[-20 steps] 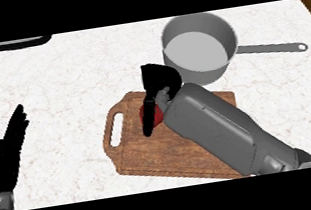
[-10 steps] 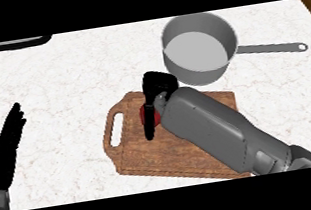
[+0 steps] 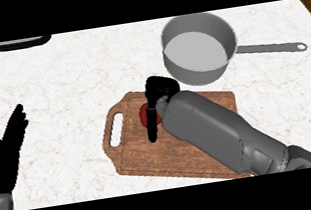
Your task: Pick the tomato from the cutting board and place it in the pot
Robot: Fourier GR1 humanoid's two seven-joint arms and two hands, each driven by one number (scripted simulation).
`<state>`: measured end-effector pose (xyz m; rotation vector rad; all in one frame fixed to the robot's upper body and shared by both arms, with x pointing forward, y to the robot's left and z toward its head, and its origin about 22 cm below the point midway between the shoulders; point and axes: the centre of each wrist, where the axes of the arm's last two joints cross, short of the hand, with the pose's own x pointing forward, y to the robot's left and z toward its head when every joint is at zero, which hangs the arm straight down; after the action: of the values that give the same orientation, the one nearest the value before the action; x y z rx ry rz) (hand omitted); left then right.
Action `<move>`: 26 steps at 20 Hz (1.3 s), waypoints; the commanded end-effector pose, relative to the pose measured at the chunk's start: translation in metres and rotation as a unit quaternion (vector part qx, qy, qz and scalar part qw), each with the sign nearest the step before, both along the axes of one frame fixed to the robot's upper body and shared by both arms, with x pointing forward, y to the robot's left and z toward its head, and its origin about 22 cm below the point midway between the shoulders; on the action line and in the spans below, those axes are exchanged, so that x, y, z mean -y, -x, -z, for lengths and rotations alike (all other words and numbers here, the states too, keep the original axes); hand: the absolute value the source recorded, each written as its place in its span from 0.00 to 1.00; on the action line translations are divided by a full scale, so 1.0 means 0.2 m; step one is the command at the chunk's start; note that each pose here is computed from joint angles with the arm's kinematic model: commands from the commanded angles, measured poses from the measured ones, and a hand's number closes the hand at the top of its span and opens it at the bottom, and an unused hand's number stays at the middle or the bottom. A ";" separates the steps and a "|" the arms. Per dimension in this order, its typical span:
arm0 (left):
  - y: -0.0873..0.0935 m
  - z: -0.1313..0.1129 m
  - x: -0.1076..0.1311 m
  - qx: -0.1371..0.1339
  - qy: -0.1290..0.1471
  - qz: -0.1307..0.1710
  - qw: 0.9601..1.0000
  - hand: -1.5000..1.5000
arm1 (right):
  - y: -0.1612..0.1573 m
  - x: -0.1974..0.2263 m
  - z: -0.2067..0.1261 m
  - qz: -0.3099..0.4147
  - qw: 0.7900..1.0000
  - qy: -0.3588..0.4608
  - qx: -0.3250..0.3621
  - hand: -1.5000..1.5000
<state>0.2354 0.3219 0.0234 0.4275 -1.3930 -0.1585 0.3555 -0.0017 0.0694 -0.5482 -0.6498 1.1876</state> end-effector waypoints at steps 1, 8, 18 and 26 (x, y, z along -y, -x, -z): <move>-0.10 -0.03 0.04 0.005 -0.008 0.004 1.000 0.50 | 0.01 0.03 0.14 0.025 0.999 0.017 -0.008 0.00; -0.02 0.01 -0.04 0.004 0.002 0.005 1.000 0.50 | -0.03 -0.01 0.07 -0.025 1.000 0.013 0.010 1.00; 0.01 0.00 -0.04 -0.006 0.000 -0.009 1.000 0.50 | 0.15 -0.06 0.11 -0.149 0.987 -0.011 0.056 1.00; 0.04 -0.02 -0.04 -0.009 -0.001 -0.007 1.000 0.50 | 0.32 0.01 0.01 -0.241 0.955 -0.025 0.172 1.00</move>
<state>0.2312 0.3314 0.0205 0.4421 -1.3735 -0.1451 0.2941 0.0077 0.0544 -0.5086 -1.0550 1.5316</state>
